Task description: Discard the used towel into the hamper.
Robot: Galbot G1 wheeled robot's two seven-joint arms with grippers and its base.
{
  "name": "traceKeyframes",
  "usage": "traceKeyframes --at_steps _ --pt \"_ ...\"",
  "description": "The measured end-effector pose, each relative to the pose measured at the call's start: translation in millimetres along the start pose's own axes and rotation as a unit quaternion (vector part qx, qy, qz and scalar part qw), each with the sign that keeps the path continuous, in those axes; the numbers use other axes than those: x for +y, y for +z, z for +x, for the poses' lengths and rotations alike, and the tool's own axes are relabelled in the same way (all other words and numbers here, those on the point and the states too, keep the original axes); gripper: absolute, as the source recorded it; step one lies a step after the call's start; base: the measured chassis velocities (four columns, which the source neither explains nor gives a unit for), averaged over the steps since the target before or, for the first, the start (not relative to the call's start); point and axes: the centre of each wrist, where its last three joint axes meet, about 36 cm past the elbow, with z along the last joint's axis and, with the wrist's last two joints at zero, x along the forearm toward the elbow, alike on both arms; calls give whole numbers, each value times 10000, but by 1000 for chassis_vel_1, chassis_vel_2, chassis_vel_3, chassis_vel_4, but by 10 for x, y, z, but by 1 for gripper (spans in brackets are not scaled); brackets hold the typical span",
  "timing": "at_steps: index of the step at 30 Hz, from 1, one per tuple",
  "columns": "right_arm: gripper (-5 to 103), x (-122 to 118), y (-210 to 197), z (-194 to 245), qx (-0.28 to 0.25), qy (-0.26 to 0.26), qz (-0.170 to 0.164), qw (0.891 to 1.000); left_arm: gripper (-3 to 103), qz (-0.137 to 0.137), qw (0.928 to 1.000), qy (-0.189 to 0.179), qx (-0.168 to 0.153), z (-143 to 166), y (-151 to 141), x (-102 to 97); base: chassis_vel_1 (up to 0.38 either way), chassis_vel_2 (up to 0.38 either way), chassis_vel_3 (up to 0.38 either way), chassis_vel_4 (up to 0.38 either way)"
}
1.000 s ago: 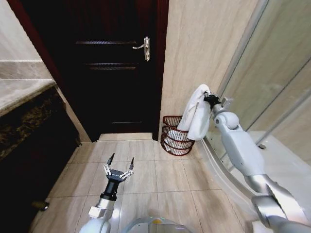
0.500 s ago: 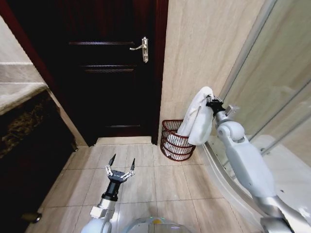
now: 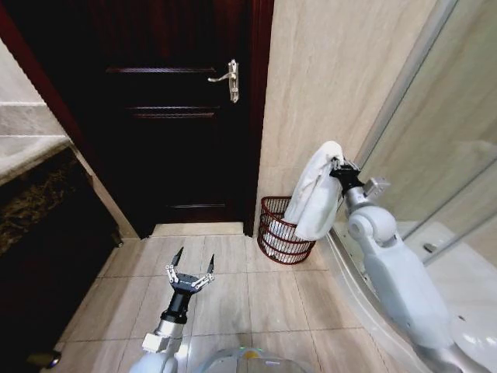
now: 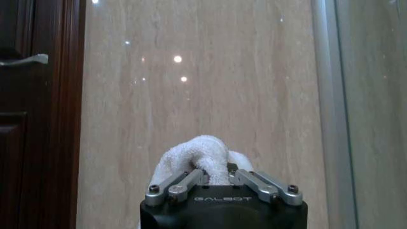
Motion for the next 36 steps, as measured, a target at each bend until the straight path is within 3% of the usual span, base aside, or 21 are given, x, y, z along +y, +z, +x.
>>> traceKeyframes --at_steps 36 --pt "10 150 -17 269 -76 74 -35 9999 100 -5 10000 55 -35 21 46 -4 -55 56 54 -57"
